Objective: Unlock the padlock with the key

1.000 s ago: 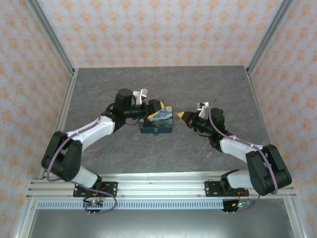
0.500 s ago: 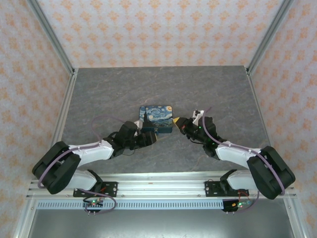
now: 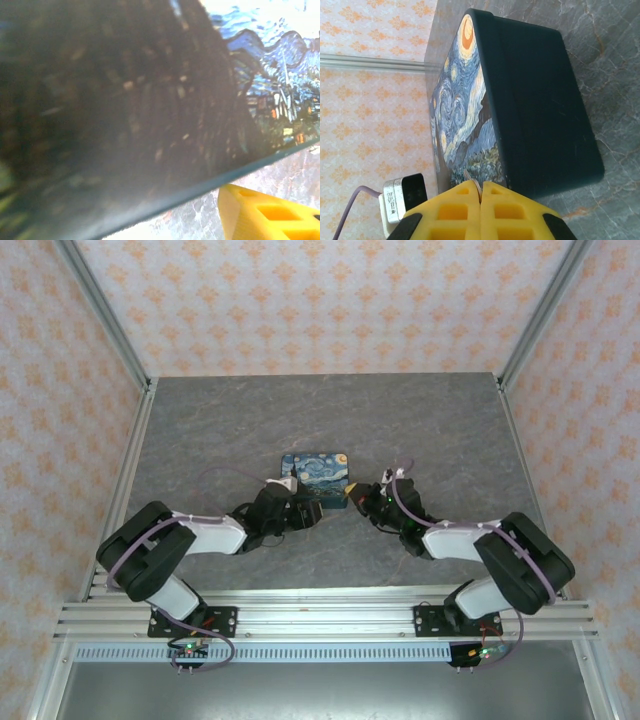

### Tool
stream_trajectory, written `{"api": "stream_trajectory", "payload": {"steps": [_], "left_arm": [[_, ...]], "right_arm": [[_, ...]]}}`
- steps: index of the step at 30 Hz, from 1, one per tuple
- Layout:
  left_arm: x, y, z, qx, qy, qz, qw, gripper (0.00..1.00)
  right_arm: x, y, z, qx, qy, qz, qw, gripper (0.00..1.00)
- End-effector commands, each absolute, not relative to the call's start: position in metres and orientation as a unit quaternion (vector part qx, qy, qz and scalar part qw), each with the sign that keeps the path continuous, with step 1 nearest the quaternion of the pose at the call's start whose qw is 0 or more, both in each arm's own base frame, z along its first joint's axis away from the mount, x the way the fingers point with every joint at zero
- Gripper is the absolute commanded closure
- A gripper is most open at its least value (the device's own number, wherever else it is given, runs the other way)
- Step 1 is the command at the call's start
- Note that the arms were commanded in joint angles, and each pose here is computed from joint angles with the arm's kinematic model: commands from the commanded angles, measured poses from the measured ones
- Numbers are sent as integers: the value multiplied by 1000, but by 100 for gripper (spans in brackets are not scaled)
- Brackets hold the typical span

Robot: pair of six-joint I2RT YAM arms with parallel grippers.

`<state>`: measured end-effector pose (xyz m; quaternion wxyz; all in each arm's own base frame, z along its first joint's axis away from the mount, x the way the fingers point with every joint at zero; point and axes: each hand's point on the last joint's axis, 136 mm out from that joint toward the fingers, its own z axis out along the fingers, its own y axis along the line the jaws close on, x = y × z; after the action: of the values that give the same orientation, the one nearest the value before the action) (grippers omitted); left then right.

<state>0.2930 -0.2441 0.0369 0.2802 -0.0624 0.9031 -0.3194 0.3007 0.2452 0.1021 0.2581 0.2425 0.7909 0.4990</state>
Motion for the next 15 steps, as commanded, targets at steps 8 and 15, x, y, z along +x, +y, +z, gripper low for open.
{"api": "stream_trajectory", "payload": {"steps": [8,15], "left_arm": [[320,-243,35,-1,898,-252,360,42],[332,-257,43,9,881,-274,385,45]], "right_arm": [[322,247,106,249,781,498,283,100],[327,244,96,257,786,491,275,100]]}}
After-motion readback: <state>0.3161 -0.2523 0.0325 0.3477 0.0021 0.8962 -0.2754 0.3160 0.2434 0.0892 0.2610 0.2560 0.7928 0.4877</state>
